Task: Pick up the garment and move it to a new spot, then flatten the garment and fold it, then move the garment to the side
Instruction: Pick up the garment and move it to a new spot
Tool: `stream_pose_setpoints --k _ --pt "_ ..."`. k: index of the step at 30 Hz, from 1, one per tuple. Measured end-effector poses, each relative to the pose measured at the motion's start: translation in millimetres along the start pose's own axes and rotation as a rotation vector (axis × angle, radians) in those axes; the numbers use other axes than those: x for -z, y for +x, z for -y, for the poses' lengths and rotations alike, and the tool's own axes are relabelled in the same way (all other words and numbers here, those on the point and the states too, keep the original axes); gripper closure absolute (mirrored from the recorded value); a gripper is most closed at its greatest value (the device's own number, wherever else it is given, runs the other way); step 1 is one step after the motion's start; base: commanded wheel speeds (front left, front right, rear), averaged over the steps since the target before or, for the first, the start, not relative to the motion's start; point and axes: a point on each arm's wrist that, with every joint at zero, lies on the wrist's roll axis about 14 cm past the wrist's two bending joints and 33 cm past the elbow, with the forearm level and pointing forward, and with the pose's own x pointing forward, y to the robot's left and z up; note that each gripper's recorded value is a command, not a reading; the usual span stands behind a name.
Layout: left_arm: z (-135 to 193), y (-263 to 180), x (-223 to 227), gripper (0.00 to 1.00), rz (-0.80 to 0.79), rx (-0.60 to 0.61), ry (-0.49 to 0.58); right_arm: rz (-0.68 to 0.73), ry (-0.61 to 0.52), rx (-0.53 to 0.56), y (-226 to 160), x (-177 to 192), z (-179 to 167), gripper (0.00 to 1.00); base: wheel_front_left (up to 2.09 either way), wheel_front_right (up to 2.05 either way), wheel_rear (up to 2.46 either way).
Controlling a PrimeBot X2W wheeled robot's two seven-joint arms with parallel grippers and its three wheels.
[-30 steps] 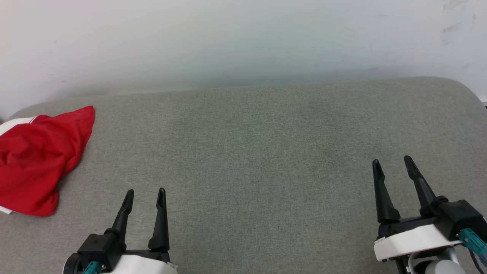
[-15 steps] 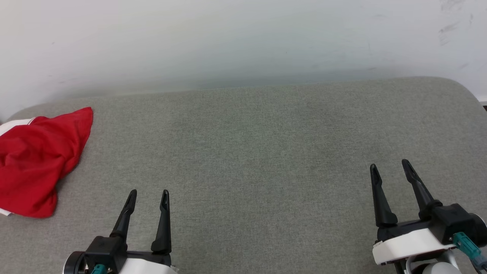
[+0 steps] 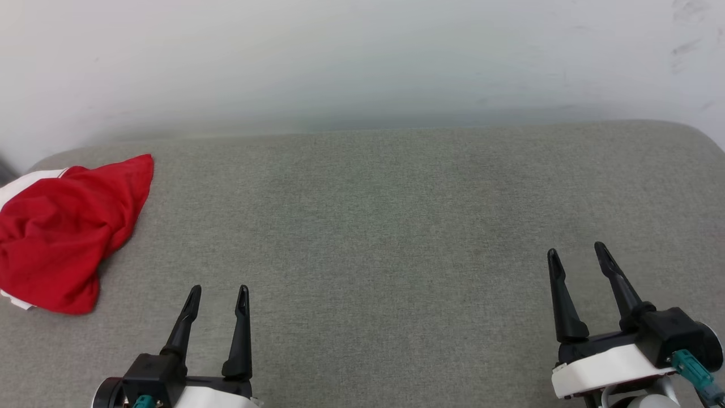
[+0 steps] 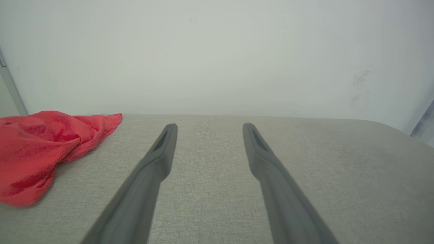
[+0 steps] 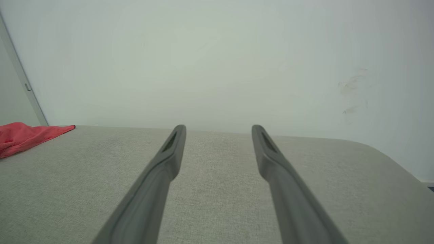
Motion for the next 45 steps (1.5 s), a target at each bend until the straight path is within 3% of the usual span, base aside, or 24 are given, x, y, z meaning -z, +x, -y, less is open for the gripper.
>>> stream_pose_setpoints --k 10,31,45 --pt "-28 -17 -6 0.00 0.010 -0.092 0.013 -0.013 0.034 -0.100 11 7 -34 0.00 0.00 0.00 0.00" --pt "-98 -97 -30 0.00 0.048 -0.370 0.084 -0.020 0.160 -0.420 24 7 -146 0.00 0.00 0.00 0.00" --pt "-112 -120 -36 0.00 0.060 -0.436 0.103 -0.021 0.180 -0.493 23 6 -172 0.00 0.00 0.00 0.00"
